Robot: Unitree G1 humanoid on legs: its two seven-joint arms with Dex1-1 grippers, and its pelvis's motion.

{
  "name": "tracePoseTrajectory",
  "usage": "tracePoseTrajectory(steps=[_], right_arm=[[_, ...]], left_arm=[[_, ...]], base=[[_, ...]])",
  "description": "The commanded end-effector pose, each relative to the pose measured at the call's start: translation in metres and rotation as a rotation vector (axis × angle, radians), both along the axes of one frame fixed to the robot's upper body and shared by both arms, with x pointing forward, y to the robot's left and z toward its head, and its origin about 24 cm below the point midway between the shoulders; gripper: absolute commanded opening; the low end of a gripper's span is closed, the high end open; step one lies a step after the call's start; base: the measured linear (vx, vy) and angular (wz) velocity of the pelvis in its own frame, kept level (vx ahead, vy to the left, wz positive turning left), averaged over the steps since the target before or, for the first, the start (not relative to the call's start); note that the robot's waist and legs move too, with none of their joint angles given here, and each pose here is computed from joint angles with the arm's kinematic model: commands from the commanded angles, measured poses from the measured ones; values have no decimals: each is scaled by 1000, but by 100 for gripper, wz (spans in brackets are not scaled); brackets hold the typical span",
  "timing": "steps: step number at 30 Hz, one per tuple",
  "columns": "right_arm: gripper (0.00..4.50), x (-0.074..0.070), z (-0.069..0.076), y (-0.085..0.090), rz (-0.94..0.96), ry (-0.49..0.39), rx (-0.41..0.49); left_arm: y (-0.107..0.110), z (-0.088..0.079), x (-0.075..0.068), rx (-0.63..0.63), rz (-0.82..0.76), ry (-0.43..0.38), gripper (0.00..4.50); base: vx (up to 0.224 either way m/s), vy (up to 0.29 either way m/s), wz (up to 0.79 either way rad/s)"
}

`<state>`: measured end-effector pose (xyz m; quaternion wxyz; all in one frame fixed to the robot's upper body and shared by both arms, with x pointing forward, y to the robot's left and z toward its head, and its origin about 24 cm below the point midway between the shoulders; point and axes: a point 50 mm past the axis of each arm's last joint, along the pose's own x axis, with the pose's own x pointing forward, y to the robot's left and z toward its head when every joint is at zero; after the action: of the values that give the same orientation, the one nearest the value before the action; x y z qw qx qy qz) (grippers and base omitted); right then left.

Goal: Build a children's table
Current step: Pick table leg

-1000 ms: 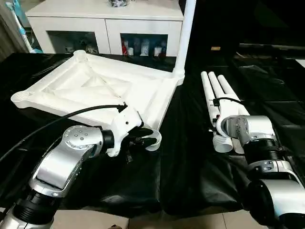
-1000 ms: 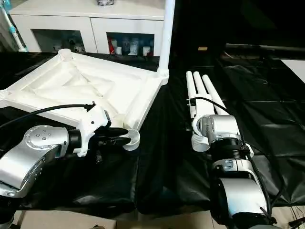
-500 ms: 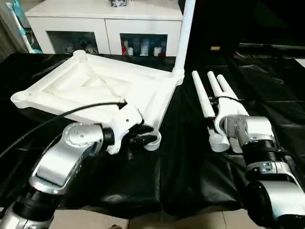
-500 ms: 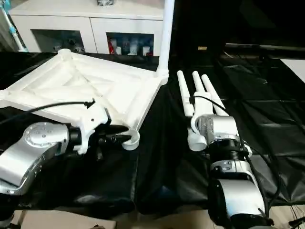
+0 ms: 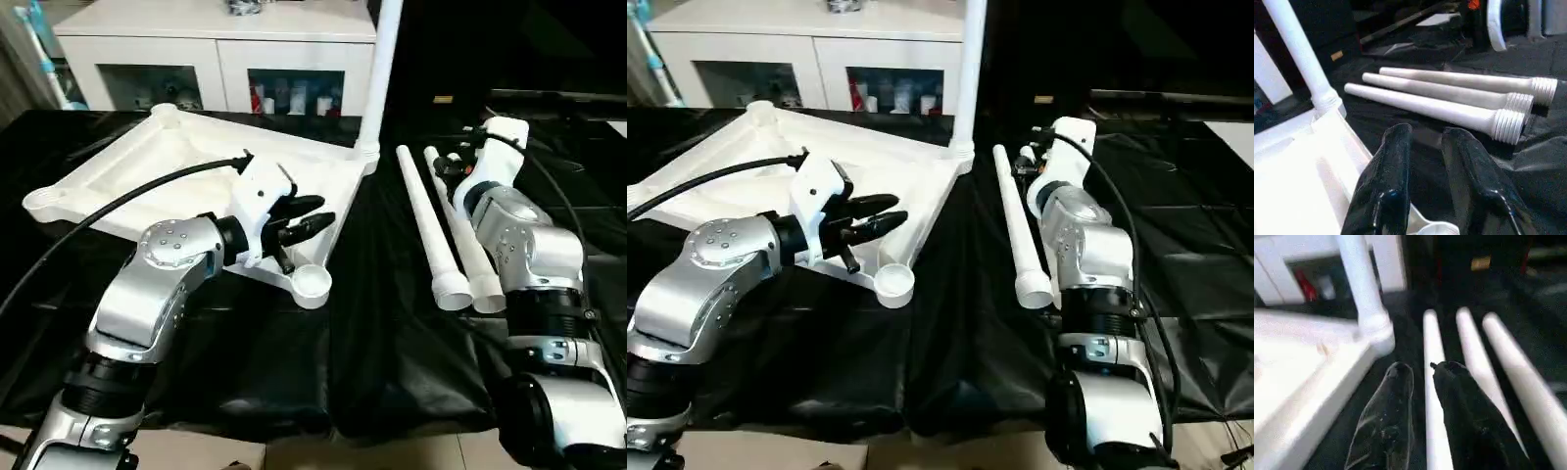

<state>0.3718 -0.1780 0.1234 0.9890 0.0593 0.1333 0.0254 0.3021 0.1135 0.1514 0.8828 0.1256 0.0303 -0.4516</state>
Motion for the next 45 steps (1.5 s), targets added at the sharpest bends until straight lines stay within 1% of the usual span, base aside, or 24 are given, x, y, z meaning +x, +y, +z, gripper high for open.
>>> tracePoseTrajectory(steps=[1,3,5,7,8,10,13,14,17,18,22,24,25,27,28,30,31,34,36,37,40,42,43,45], right_arm=[[155,0,-1,3,16,10,-17],[183,-1,-12,0,4,76,-58],[183,-1,-16,-1,4,97,-69],[201,-3,-28,-4,17,184,-103],[225,-3,-30,-5,16,201,-112],[226,-3,-34,-6,21,228,-123],[265,-3,-36,-6,18,243,-131],[265,-4,-38,-6,22,256,-132],[296,-4,-41,-6,22,276,-137],[296,-4,-42,-6,22,276,-137],[342,-3,-44,-5,31,297,-142],[354,-3,-46,-6,26,308,-153],[354,-3,-49,-6,27,325,-153],[383,-3,-51,-6,32,338,-152],[391,-4,-54,-5,45,368,-134],[394,-5,-56,-4,55,389,-119],[394,-8,-64,-2,81,469,-126],[394,-11,-69,-2,90,526,-106],[394,-13,-72,-5,66,574,-134],[394,-13,-72,-5,59,585,-142],[357,-13,-73,-6,57,583,-108],[350,-13,-73,-6,58,589,-98],[323,-13,-73,-7,57,595,-92],[315,-13,-73,-8,55,600,-88]], left_arm=[[0,-1,0,6,0,1,134],[-2,-6,-5,21,-42,36,134],[-2,-8,-7,31,-62,48,134],[-4,-15,-17,67,-126,90,134],[-4,-17,-19,81,-137,100,134],[-3,-20,-20,99,-145,111,134],[-3,-21,-21,106,-143,115,134],[-3,-22,-21,108,-142,116,134],[-3,-22,-21,114,-144,120,134],[-3,-22,-21,114,-144,120,134],[-2,-22,-22,121,-146,124,134],[-1,-23,-23,124,-145,126,134],[0,-23,-23,128,-141,127,134],[0,-23,-23,131,-139,126,134],[0,-23,-23,132,-139,126,134],[0,-23,-23,133,-139,125,134],[0,-22,-22,136,-137,122,134],[0,-21,-22,138,-137,120,134],[0,-21,-22,139,-137,119,134],[0,-21,-22,139,-136,118,134],[0,-21,-22,139,-136,118,134],[0,-20,-22,140,-136,118,134],[0,-20,-22,141,-135,117,134],[0,-20,-22,142,-133,116,134]], base=[[0,0,0],[0,0,0],[0,0,0],[0,0,0],[0,0,0],[0,0,0],[0,0,0],[0,0,0],[0,0,0],[0,0,0],[0,0,0],[0,0,0],[0,0,0],[0,0,0],[0,0,0],[0,0,0],[0,0,0],[0,0,0],[0,0,0],[0,0,0],[0,0,0],[0,0,0],[0,0,0],[0,0,0]])
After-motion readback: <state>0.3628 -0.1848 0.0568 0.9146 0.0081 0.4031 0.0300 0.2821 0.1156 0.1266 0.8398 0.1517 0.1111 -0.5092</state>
